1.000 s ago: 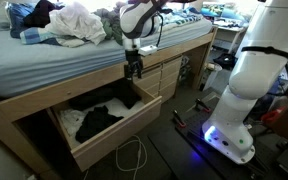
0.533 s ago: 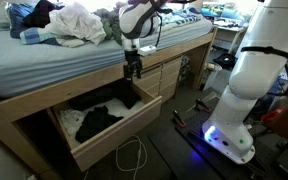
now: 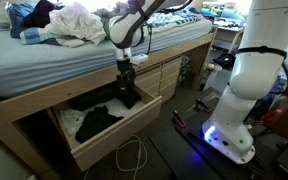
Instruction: Move the object from the drawer and put it on the bed
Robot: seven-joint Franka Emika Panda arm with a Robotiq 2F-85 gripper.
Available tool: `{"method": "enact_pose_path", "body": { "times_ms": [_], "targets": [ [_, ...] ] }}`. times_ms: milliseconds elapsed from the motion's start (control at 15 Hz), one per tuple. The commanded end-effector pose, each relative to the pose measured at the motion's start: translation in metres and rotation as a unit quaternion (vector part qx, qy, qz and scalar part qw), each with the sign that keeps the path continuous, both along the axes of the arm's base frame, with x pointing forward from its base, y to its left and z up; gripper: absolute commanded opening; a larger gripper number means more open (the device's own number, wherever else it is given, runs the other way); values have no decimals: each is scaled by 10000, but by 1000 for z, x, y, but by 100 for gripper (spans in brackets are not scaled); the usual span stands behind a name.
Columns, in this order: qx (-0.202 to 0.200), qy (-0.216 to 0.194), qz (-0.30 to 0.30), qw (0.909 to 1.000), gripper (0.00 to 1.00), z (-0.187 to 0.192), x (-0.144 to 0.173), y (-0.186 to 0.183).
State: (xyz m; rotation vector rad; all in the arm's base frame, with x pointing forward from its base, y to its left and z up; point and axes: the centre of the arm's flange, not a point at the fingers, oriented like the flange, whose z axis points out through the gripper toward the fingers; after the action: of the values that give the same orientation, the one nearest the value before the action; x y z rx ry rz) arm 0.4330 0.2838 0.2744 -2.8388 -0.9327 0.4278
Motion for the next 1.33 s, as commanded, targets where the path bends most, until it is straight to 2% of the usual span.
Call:
{"method": "enact_pose_path", "body": {
  "times_ms": [0,267,400,467,867,1267],
  "targets": [
    [65,-7,174,9998,100,-13,15,32],
    [249,-66,362,9990,100,-27,21,72],
    [217,20,654,9976,100,-31,22,82],
    [259,17,450,9986,100,-28,11,68],
    [273,48,558,9981,100,-39,15,80],
    [296,-12,256,9992,100,-87,16,118]
  ]
}}
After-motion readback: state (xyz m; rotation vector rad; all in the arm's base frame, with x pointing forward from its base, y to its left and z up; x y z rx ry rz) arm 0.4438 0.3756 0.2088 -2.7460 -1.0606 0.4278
